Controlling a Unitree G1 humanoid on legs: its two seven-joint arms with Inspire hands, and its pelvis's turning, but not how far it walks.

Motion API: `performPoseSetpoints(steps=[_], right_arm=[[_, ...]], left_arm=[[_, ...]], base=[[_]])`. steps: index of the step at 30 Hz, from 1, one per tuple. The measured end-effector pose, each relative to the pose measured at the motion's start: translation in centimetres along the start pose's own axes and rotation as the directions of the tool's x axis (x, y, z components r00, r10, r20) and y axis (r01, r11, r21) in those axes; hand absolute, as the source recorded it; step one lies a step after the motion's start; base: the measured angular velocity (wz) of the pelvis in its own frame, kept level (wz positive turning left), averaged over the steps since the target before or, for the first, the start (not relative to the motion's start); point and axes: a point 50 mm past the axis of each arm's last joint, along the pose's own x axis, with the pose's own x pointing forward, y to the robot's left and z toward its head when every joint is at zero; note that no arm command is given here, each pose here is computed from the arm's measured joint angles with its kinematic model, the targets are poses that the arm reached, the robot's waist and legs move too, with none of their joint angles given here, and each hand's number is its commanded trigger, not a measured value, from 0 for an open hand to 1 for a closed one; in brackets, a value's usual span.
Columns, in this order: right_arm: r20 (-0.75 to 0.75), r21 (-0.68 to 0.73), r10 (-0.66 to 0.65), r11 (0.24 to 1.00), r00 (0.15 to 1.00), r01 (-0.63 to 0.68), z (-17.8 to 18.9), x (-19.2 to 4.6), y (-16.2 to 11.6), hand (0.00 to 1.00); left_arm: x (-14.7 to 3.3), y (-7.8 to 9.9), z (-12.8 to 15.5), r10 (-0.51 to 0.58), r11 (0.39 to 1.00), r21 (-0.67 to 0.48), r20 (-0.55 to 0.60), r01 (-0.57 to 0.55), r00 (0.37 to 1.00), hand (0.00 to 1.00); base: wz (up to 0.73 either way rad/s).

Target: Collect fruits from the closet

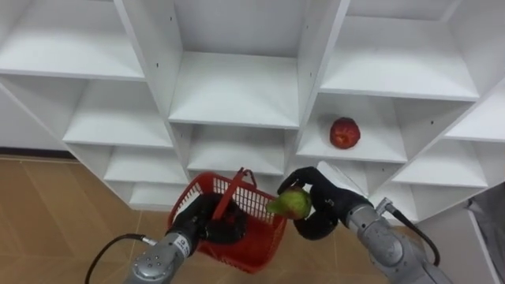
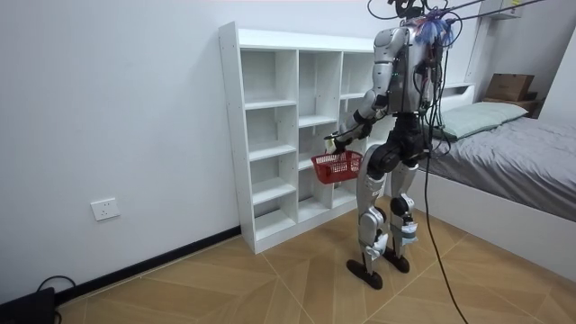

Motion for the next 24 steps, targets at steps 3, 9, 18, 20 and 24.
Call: performPoseSetpoints(steps=[3, 9, 18, 20, 24], right_arm=[[-0.034, -0.018, 0.026, 0.999, 0.999, -0.026, -0.7, 0.0, 0.6, 1.0], [-0.08, -0.004, 0.076, 0.997, 0.994, -0.077, -1.6, 0.0, 2.1, 1.0], [-0.124, 0.009, 0.115, 0.993, 0.986, -0.115, -2.6, -0.1, 2.9, 1.0], [-0.134, 0.005, 0.134, 0.991, 0.982, -0.134, -2.9, 0.1, 3.2, 1.0], [-0.149, -0.001, 0.152, 0.988, 0.977, -0.154, -3.1, 0.2, 3.5, 1.0]], left_arm=[[0.1, -0.3, 0.3, -0.017, 1.0, 0.0, 0.014, 0.017, 1.0, 1.0], [0.2, -0.8, 1.7, -0.041, 0.999, 0.014, 0.071, 0.04, 0.997, 1.0], [0.2, -1.3, 1.4, -0.095, 0.994, 0.052, 0.055, 0.093, 0.994, 1.0], [0.1, -1.5, 1.3, -0.119, 0.991, 0.069, 0.046, 0.116, 0.992, 1.0], [0.1, -1.8, 1.1, -0.149, 0.986, 0.085, 0.036, 0.146, 0.988, 1.0]], base=[[0.0], [0.0], [0.0], [0.0], [0.0]])
